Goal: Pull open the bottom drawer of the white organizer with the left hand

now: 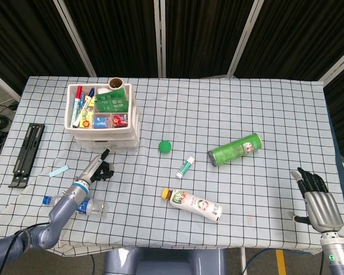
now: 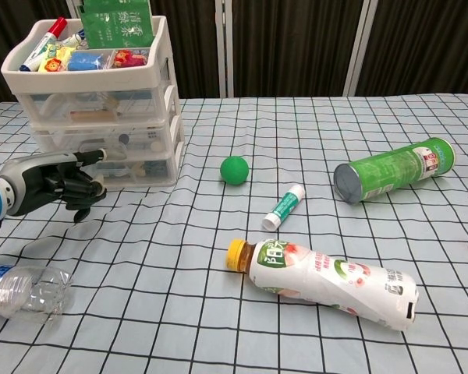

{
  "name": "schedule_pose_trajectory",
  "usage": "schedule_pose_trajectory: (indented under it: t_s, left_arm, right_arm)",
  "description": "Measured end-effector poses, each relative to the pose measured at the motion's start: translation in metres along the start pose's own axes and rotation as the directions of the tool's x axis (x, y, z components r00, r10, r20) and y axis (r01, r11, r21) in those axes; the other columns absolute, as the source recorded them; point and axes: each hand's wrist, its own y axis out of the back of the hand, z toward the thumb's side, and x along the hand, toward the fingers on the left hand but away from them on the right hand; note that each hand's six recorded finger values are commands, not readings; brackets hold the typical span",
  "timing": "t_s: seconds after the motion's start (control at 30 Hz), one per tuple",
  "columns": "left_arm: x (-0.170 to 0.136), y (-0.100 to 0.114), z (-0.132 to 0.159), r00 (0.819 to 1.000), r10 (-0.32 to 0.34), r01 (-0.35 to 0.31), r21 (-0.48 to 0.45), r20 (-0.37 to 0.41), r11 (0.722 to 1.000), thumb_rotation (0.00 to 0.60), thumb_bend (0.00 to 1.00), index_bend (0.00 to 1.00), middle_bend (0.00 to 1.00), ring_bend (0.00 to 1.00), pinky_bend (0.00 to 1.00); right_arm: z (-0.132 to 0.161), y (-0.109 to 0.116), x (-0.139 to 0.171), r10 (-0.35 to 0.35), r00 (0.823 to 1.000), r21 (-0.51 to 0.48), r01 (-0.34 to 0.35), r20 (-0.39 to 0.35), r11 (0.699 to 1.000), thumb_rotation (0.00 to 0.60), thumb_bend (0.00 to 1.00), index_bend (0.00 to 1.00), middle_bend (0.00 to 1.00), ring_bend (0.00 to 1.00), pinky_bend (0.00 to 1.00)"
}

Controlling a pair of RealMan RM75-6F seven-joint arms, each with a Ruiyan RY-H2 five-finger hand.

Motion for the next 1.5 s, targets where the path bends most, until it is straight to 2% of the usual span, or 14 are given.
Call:
schedule_pose_trajectory:
  t_s: [0.5,0.63,0.77,0.9,1.03,1.13,1.33,1.5]
  left_arm:
    - [-0.012,0.003,-0.007,1.000,-0.015,0.015,0.004,0.021,1.000,0.600,0.89,0.19,0.88,0.85,0.70]
    - [-0.018,0.003,-0.005,0.999,-0.014,0.013,0.025,0.045,1.000,0.600,0.91,0.14,0.88,0.85,0.70]
    - [-0.025,0.010,0.000,0.994,0.031,-0.041,0.099,0.103,0.994,0.600,0.91,0.09,0.88,0.85,0.70]
    - [-0.036,0.021,0.006,0.977,0.108,-0.148,0.220,0.183,0.964,0.600,0.91,0.06,0.88,0.85,0.70]
    - [-0.049,0.032,0.014,0.951,0.183,-0.262,0.335,0.251,0.905,0.600,0.91,0.06,0.88,0.85,0.70]
    - [-0.058,0.036,0.018,0.938,0.214,-0.310,0.386,0.272,0.869,0.600,0.91,0.08,0.88,0.85,0.70]
    - [-0.065,0.045,0.014,0.938,0.256,-0.337,0.438,0.234,0.833,0.600,0.92,0.19,0.88,0.85,0.70]
    - [-0.067,0.054,0.010,0.937,0.287,-0.347,0.446,0.197,0.825,0.600,0.93,0.23,0.88,0.85,0.70]
  right_arm:
    - [0.001,0.000,0.000,0.001,1.000,0.003,-0.001,0.000,1.000,0.600,0.02,0.00,0.00,0.00,0.00]
    - [0.000,0.001,0.000,-0.003,1.000,0.000,0.003,0.003,1.000,0.600,0.02,0.00,0.00,0.00,0.00]
    - [0.000,0.001,0.000,-0.004,1.000,-0.002,0.004,0.002,1.000,0.600,0.02,0.00,0.00,0.00,0.00]
    - [0.001,0.001,0.001,-0.003,1.000,0.000,0.003,-0.001,1.000,0.600,0.02,0.00,0.00,0.00,0.00]
    - [0.000,0.001,0.001,-0.003,1.000,-0.002,0.003,0.003,1.000,0.600,0.02,0.00,0.00,0.00,0.00]
    - [0.000,0.001,0.001,-0.004,1.000,-0.002,0.004,0.003,1.000,0.600,0.02,0.00,0.00,0.00,0.00]
    - [0.000,0.001,0.002,-0.003,1.000,-0.003,0.003,0.001,1.000,0.600,0.02,0.00,0.00,0.00,0.00]
    - [0.000,0.001,0.001,-0.001,1.000,-0.002,0.001,0.003,1.000,0.600,0.02,0.00,0.00,0.00,0.00]
